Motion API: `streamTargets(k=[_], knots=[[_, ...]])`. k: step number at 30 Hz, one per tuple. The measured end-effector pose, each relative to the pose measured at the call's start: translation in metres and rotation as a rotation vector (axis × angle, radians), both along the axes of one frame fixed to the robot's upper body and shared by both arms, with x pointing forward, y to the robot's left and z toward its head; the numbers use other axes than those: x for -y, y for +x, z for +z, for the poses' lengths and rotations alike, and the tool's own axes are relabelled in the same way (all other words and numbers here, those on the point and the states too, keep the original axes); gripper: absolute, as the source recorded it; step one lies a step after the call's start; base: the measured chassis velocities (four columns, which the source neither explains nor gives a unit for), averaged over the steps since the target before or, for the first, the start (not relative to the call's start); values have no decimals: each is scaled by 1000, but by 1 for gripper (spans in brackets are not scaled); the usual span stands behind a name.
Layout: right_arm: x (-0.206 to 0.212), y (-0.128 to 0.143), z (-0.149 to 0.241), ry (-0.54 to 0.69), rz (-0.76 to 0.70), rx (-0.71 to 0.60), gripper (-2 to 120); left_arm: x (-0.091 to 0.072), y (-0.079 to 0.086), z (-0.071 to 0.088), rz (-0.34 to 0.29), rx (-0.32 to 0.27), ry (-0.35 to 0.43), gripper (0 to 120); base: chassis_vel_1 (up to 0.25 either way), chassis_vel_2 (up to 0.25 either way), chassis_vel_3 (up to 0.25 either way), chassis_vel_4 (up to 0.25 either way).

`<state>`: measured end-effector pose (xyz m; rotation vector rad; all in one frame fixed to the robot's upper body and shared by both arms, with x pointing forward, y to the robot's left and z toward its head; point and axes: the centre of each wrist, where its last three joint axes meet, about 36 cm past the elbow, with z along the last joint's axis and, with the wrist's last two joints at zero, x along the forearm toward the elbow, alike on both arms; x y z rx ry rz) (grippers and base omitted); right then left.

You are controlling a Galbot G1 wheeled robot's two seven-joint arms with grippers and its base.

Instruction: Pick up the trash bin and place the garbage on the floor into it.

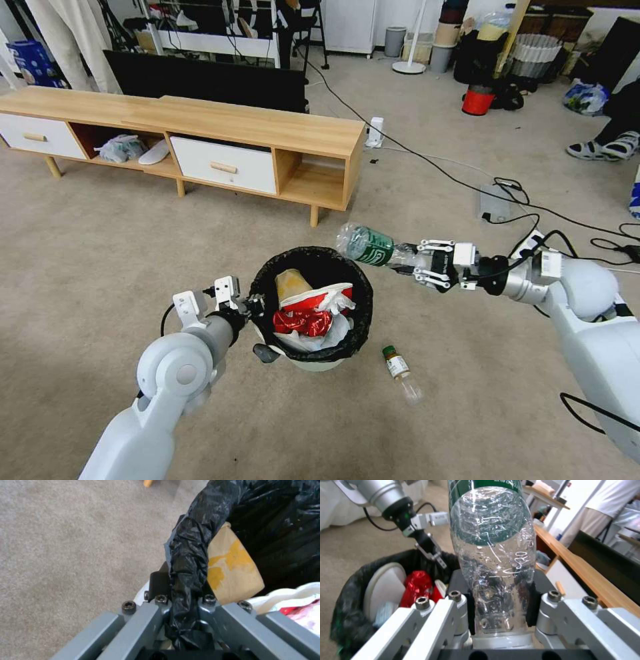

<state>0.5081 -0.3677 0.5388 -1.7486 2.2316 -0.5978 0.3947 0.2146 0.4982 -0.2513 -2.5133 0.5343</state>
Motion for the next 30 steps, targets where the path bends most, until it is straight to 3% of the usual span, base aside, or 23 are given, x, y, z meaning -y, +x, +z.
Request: streamTargets(k=[30], knots=[[-32, 7, -28, -59, 90, -92, 25, 36, 2, -13, -101, -18, -10, 3, 0, 0, 0, 0]])
